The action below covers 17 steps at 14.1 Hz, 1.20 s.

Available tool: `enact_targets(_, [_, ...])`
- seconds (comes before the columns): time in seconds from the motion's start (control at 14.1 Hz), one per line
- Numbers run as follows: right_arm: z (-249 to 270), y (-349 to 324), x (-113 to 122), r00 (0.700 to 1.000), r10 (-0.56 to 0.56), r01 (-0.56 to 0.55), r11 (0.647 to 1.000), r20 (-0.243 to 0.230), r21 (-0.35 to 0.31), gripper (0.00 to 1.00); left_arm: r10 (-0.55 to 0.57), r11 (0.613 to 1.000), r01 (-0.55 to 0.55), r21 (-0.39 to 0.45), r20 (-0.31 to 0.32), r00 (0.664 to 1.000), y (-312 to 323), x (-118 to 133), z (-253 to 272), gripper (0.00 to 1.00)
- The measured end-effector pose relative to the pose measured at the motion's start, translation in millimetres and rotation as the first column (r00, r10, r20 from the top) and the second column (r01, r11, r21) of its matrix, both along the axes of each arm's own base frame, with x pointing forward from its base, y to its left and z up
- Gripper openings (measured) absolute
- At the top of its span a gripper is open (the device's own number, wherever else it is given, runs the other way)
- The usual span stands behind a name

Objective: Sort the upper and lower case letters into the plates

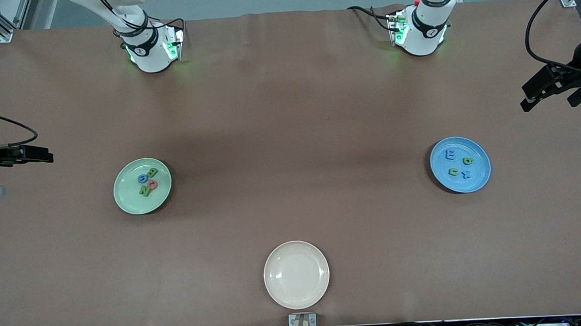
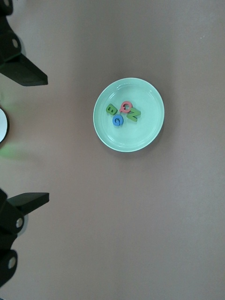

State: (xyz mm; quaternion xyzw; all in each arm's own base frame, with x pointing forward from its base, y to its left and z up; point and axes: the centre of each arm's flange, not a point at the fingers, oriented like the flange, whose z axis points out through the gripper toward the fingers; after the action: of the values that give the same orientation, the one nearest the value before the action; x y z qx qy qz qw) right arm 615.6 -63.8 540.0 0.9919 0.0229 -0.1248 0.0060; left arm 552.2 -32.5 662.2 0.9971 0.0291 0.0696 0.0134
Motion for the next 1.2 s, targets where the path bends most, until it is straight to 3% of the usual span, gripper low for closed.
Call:
enact_targets(0.14, [0.6,7.9,1.3,1.0,0.014,-0.014,1.0,0.005,0.002,1.0,-0.001,1.0,0.001,0.0,0.0,1.0,-0.4,0.0,0.0,1.0])
enact_targets(0.42, [30.8,26.3,7.4,0.996,0.045,-0.045,0.999,0.08,0.0,1.0,-0.001,1.0,0.001,0.0,0.0,1.0,-0.5,0.0,0.1,1.0])
enact_targets(0.71, [46.6,40.4,8.9,0.991,0.068,-0.068,0.998,0.112,-0.001,1.0,-0.001,1.0,0.001,0.0,0.0,1.0,-0.5,0.0,0.1,1.0])
enact_targets(0.78, [48.2,43.1,6.4,0.993,0.071,-0.071,0.997,0.096,0.001,1.0,-0.001,1.0,0.001,0.0,0.0,1.0,-0.5,0.0,0.1,1.0])
enact_targets(0.92, [49.0,43.7,-8.0,0.998,0.068,-0.068,0.998,0.003,0.01,1.0,-0.001,1.0,0.001,0.0,0.0,1.0,-0.5,0.0,0.2,1.0])
enact_targets(0.99, [51.8,43.2,-13.0,0.998,0.066,-0.066,0.998,-0.02,0.012,1.0,-0.001,1.0,0.001,0.0,0.0,1.0,-0.5,0.0,0.2,1.0])
enact_targets(1.2, [69.7,42.9,-22.8,0.998,0.064,-0.064,0.998,-0.005,0.012,1.0,-0.001,1.0,0.001,0.0,0.001,1.0,-0.5,0.0,0.3,1.0])
